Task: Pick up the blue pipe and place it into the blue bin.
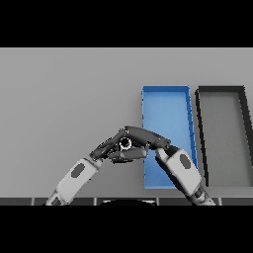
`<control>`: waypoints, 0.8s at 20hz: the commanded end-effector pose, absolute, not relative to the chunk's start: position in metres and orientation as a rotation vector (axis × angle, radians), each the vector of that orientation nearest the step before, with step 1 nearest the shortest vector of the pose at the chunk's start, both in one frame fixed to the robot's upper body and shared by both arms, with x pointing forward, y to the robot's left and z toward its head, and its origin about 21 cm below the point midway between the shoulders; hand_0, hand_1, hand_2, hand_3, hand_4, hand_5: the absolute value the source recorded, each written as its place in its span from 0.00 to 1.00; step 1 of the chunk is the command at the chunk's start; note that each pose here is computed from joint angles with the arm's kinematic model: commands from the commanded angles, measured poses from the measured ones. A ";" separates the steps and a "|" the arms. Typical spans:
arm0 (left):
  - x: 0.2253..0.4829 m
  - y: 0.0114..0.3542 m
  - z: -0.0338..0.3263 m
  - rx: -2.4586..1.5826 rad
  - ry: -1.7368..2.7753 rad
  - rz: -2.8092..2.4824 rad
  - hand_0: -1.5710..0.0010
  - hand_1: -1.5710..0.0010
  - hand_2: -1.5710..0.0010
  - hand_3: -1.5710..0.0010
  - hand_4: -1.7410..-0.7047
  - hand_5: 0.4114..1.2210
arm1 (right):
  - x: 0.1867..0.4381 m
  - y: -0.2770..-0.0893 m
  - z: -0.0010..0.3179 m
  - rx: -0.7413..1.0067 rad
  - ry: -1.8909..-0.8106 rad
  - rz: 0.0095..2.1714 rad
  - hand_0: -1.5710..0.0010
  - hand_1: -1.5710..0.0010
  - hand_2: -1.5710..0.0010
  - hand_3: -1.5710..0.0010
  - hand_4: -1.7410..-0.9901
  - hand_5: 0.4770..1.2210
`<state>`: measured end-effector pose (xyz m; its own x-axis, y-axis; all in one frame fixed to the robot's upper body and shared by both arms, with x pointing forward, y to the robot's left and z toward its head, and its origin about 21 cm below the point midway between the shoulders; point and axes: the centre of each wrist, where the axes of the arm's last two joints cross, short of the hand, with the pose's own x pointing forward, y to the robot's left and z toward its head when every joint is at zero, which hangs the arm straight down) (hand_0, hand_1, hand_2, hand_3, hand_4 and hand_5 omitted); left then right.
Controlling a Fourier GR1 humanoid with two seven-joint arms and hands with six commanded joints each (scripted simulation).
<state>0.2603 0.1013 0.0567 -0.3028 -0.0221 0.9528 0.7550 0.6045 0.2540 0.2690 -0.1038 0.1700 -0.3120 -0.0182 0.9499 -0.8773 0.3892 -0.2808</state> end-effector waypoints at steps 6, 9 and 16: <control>0.259 0.100 0.057 -0.533 -1.738 -0.996 0.78 0.79 0.80 0.80 0.71 0.80 | 0.268 -0.106 0.175 0.758 -1.647 1.073 0.00 0.00 0.00 0.01 0.34 0.99; 0.264 0.103 0.056 -0.480 -1.694 -0.994 0.89 0.89 0.90 0.90 0.81 0.52 | 0.266 -0.103 0.173 0.780 -1.673 1.051 0.00 0.00 0.00 0.00 0.34 0.99; 0.264 0.104 0.047 -0.467 -1.570 -0.907 0.98 0.98 0.98 0.98 0.82 0.26 | 0.269 -0.105 0.175 0.823 -1.694 0.992 0.00 0.00 0.00 0.00 0.34 1.00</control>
